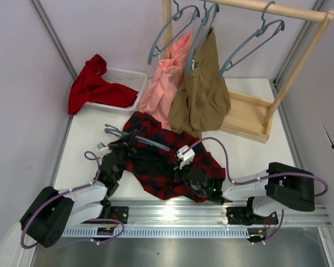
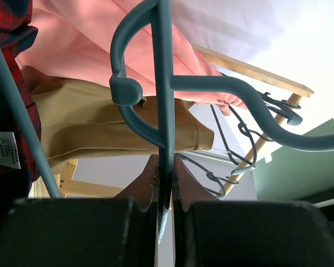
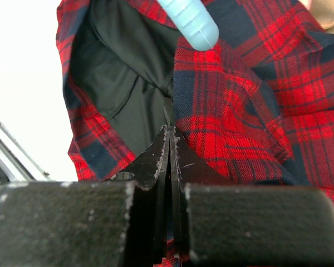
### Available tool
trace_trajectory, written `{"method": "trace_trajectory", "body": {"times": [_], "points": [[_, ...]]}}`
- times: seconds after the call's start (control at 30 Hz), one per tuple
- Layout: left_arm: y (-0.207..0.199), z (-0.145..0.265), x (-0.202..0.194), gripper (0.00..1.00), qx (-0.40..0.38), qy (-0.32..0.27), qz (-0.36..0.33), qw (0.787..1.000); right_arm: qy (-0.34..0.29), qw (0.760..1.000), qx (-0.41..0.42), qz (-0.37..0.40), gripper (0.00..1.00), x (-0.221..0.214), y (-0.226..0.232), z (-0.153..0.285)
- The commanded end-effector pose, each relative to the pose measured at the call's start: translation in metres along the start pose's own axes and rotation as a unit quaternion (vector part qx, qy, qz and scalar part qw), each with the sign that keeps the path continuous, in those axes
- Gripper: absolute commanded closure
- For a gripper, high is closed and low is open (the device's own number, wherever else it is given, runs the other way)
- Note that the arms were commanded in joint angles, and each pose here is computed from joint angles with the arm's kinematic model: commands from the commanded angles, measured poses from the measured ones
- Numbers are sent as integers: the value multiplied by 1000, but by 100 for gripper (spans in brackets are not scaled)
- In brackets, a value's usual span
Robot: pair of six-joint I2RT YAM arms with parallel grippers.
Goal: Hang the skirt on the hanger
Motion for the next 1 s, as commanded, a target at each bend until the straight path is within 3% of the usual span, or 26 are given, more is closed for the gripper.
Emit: {"method": "trace_trajectory", "body": {"times": [0.0, 0.27, 0.53, 0.97], "points": [[-8, -4, 13, 100, -2, -31, 111, 993, -34, 999, -18, -27, 100, 11, -1, -1], [-4, -5, 10, 100, 11, -24, 90, 996, -68, 996, -52, 8, 100, 41, 19, -11], [-1, -4, 11, 100, 19, -26, 83, 996, -90, 983, -153, 47, 100, 48, 29, -25], [0, -1, 12, 100, 17, -24, 85, 996, -89, 965, -232, 85, 100, 55, 10, -27]]}}
Point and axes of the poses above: each gripper's point midway between its finger pads, its own z axis back along the fingers, its own y axis along the line the jaws close on, x = y × z, the point moved 3 cm from there along z, back along the fingers, and after that the axes turned 4 degrees about -z, right-handed, at the moved point
